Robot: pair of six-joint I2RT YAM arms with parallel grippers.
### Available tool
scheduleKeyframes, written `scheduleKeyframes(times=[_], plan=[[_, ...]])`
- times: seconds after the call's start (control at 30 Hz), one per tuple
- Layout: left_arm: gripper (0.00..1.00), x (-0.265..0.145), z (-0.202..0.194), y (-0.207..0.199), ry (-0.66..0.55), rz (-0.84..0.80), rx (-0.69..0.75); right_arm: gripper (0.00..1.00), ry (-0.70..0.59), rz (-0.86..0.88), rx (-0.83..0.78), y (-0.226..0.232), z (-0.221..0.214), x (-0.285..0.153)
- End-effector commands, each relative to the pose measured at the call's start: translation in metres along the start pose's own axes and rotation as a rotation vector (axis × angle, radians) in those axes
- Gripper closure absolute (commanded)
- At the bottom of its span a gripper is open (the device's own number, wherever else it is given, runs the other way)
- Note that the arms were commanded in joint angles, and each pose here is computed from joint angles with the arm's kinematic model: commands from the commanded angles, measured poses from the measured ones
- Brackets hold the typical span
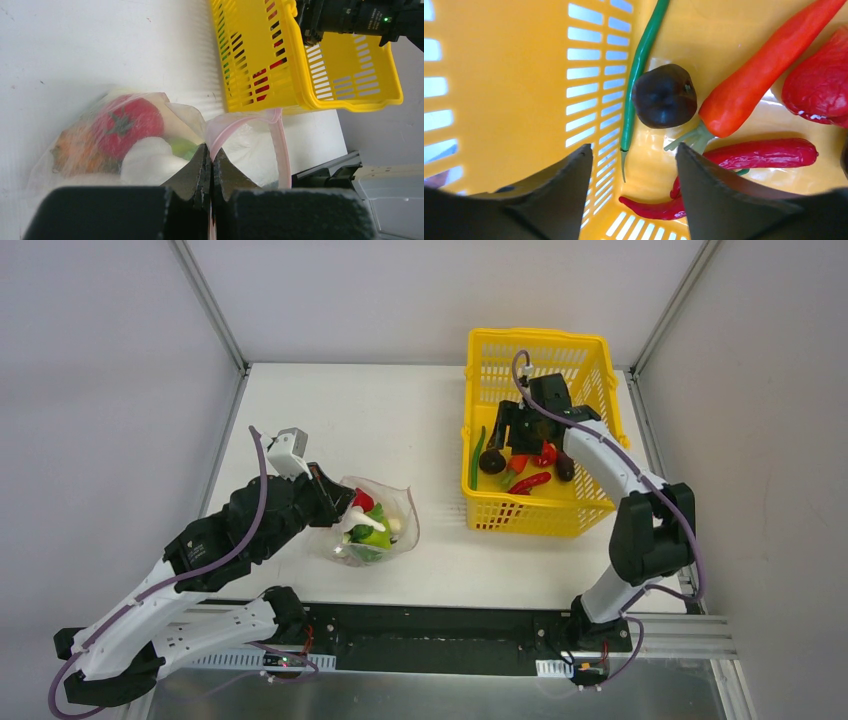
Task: Place the food in the zip-top bag and seal the zipper
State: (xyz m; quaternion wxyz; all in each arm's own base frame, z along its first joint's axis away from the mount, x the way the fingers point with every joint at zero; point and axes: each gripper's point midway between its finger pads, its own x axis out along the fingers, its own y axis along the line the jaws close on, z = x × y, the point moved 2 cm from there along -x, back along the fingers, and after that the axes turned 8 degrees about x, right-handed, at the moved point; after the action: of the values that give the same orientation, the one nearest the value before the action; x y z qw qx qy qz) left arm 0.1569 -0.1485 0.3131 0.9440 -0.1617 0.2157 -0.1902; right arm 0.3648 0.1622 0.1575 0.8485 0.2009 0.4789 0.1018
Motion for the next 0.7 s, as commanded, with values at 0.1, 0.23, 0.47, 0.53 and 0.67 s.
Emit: scheduleKeyframes(times=[0.1,0.23,0.47,0.53,0.67], plan=[[1.0,0.0,0.009,-0.006,-0.028,-0.019,-0.016,0.24,0.125,-0.008,-0.07,-0.004,-0.01,0.034],[1.0,0.0,0.007,-0.004,-0.027,-0.012,-0.014,0.21,0.173,-0.043,-0.109,-0.014,-0.016,0.047],[1.0,0.0,0.006,-0.001,-0.029,-0.004,-0.014,0.3,0.213,-0.138,-0.139,-0.033,-0.023,0.064],[1.0,0.0,0.006,-0.002,-0.029,-0.005,-0.014,0.31,0.19,-0.124,-0.128,-0.03,-0.019,0.065],[1.0,0.0,0.007,-0.004,-0.028,-0.011,-0.015,0.41,0.159,-0.083,-0.102,-0.019,-0.014,0.064]])
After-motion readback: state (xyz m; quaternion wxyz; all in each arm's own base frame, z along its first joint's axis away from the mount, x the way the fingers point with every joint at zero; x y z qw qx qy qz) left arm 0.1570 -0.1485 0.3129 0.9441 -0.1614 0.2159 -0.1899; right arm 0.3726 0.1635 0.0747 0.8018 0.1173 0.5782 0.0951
